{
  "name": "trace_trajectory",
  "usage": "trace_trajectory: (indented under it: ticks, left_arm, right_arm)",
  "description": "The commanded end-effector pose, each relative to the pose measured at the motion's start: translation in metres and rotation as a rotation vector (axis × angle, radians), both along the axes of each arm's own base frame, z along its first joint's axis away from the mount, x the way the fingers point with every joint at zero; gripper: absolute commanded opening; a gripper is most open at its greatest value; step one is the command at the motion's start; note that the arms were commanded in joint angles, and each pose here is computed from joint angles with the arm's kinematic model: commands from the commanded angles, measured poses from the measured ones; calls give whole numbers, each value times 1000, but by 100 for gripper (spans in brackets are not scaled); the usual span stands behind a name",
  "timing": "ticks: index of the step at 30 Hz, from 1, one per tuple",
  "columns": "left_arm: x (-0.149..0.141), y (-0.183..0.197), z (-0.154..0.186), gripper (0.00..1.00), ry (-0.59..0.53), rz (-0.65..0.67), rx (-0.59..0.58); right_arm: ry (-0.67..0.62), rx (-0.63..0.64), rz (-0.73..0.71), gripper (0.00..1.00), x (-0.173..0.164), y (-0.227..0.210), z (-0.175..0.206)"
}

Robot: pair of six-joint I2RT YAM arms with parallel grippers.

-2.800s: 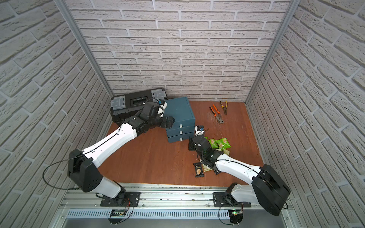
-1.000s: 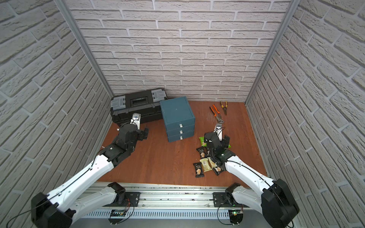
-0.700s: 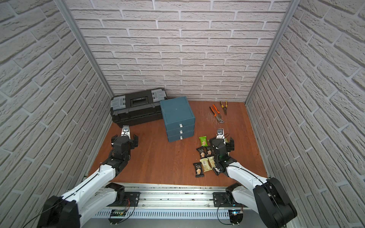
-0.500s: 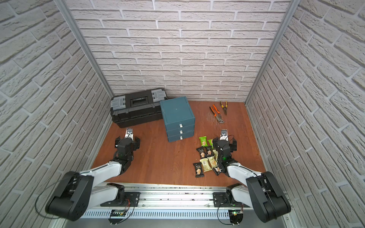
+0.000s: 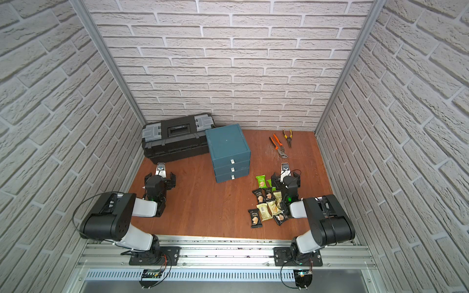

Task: Take the cookies out of the drawer
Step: Reset both arms

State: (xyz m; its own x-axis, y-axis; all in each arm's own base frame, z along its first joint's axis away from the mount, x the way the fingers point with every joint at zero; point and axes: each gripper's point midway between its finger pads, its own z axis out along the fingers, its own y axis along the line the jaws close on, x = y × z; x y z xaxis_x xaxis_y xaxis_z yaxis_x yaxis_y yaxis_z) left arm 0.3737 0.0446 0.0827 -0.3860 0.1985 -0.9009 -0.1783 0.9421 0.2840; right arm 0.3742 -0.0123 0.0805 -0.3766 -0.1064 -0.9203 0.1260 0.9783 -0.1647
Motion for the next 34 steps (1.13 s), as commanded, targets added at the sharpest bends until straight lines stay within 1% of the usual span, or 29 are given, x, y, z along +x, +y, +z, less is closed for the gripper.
trace_trajectory:
  ticks: [1,2,7,34]
  left_arm:
    - [20,-3,5,99,2,-55,-119]
    - [19,-3,5,98,5,-65,-137]
    - [20,-2,5,98,5,-61,-137]
    - [20,-3,5,98,7,-67,-144]
  right_arm:
    - [-43,17,40,100,15,5,17]
    - [-41,17,32,100,16,3,17]
    - [-33,33,-35,100,17,-9,17]
    - [-29,41,-36,100,17,-10,17]
